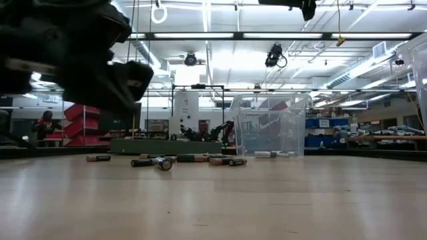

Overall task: Sort batteries
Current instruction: Put the silver battery into the top transparent bin

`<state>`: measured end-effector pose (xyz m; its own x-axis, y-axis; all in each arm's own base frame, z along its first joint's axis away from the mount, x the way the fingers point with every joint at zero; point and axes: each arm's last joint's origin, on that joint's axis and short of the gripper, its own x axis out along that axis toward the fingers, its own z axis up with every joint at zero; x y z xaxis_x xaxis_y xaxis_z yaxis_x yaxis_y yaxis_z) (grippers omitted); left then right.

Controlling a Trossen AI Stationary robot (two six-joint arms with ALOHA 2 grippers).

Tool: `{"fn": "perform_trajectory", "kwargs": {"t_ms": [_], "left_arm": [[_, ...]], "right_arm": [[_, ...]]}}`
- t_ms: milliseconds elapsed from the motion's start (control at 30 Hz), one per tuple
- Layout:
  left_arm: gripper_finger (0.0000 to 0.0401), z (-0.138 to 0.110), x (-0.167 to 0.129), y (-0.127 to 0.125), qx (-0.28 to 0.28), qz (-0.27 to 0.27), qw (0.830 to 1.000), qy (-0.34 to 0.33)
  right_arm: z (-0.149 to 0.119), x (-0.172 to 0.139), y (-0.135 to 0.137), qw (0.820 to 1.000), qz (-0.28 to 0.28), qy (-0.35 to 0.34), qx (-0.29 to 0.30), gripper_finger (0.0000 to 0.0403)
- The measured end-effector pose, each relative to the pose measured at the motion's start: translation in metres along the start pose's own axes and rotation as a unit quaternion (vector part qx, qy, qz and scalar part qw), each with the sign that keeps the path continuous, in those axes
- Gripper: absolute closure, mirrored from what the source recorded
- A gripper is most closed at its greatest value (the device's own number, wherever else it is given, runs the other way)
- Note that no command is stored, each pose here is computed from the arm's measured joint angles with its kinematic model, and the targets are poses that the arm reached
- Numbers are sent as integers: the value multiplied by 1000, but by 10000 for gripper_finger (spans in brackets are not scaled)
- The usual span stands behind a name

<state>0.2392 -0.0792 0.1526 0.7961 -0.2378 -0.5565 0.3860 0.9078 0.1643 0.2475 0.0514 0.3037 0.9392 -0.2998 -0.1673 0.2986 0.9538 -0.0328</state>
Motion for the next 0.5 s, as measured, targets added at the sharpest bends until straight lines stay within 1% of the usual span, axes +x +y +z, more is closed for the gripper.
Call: {"fn": "perform_trajectory", "kwargs": {"t_ms": [133,200,300,367,500], "left_arm": [[347,4,0,7,62,92,994,-9],[336,7,2,12,80,111,990,-20],[322,3,6,16,105,117,987,-11],[315,0,9,20,110,117,987,-3],[308,-5,18,27,99,80,991,-28]], "right_arm": [[0,0,0,1000,-1,1,-8,403],[0,0,-1,1000,-3,1,-11,403],[0,2,-4,1000,-10,1,-12,403],[0,4,-7,1000,-16,1,-11,403],[1,7,-13,1000,-30,2,-10,403]]}}
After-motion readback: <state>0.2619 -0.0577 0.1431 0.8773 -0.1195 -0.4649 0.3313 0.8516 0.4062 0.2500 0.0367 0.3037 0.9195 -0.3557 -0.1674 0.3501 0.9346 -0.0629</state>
